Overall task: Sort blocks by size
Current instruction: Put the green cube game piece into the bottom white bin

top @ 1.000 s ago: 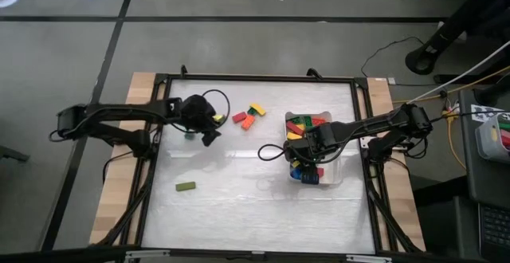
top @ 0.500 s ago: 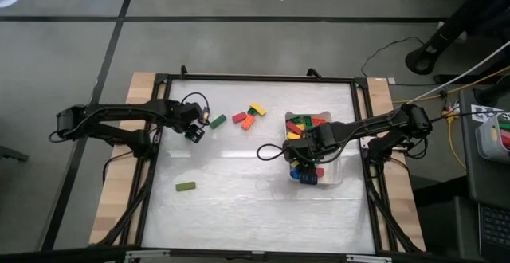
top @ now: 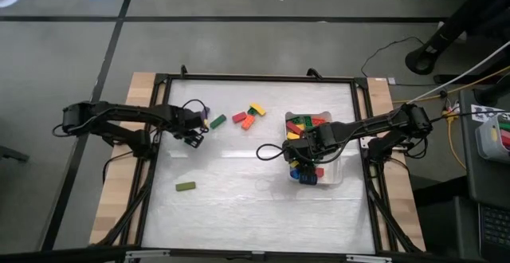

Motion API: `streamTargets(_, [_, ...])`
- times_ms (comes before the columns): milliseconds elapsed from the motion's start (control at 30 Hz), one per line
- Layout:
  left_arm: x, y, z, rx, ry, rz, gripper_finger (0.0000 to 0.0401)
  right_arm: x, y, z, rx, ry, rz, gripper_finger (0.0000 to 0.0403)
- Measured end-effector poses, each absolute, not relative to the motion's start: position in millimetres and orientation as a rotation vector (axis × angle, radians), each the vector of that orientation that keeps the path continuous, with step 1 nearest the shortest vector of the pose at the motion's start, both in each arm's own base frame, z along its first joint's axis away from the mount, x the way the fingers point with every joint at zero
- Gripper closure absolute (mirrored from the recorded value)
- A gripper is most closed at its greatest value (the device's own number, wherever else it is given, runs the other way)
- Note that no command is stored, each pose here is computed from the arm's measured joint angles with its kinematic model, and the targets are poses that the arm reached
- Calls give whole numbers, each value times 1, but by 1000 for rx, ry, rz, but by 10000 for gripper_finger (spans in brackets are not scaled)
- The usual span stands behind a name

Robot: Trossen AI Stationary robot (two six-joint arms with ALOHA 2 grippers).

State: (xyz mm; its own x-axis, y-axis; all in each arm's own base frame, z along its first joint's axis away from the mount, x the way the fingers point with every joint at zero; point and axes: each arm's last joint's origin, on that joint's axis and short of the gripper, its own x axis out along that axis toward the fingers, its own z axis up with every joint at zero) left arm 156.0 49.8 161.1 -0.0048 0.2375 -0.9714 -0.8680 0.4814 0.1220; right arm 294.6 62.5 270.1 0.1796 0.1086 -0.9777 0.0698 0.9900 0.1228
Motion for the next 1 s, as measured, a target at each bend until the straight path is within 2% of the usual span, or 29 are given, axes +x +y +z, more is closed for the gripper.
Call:
streamTargets(633, [167, 53, 158, -589, 1194, 892, 199, 295, 63, 270, 152, 1388, 29, 155])
streamTargets(800, [179, 57, 161, -577, 1060, 854, 199, 295, 63, 270, 152, 1387, 29, 155])
streamTargets(1000, [189, 61, 166, -459, 964, 814, 199, 295, 63, 270, 152, 1388, 29, 155])
